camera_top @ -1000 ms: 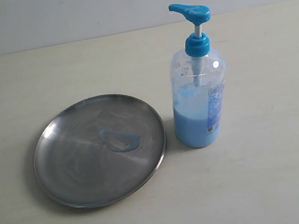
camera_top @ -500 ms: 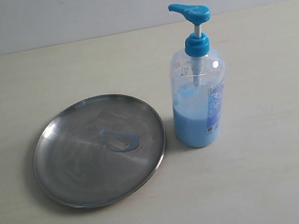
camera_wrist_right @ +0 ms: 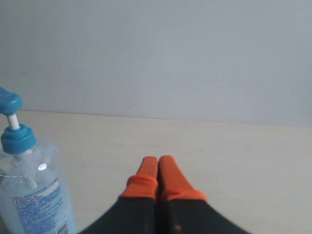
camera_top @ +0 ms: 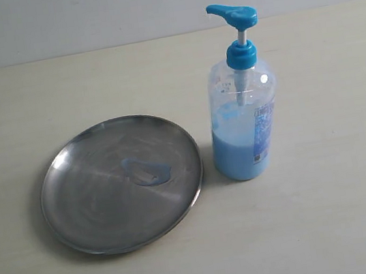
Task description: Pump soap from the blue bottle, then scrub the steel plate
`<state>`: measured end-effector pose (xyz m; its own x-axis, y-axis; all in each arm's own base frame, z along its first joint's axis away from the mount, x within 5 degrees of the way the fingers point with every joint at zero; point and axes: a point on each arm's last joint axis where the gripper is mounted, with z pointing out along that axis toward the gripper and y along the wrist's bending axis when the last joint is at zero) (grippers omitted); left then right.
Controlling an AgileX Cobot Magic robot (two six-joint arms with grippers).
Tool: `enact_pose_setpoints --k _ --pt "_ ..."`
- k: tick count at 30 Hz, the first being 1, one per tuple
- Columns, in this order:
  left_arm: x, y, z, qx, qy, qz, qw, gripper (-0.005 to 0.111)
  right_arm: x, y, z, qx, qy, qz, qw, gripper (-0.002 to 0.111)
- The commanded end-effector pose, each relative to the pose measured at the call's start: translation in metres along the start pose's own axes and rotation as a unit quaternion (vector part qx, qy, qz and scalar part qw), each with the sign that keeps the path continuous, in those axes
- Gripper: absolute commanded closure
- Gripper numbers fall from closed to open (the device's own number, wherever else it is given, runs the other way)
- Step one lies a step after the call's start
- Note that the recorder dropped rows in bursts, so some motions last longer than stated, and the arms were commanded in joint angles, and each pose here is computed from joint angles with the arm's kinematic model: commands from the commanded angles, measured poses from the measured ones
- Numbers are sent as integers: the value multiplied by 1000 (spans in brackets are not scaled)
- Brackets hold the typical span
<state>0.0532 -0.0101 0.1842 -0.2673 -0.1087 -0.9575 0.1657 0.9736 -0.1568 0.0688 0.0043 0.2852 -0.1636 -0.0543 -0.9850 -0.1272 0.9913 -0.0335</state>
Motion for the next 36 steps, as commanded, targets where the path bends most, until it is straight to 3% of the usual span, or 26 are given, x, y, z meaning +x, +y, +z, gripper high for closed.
enact_pose_setpoints --k 1,16,36 --pt "0 0 0 0 -4 -1 1000 107 0 0 -1 2 -6 0 1000 108" --pt "0 0 0 0 -4 -1 1000 107 7 -6 -9 23 10 -29 999 108" --pt "0 0 0 0 -4 -1 1000 107 70 1 -6 10 -6 -65 998 108"
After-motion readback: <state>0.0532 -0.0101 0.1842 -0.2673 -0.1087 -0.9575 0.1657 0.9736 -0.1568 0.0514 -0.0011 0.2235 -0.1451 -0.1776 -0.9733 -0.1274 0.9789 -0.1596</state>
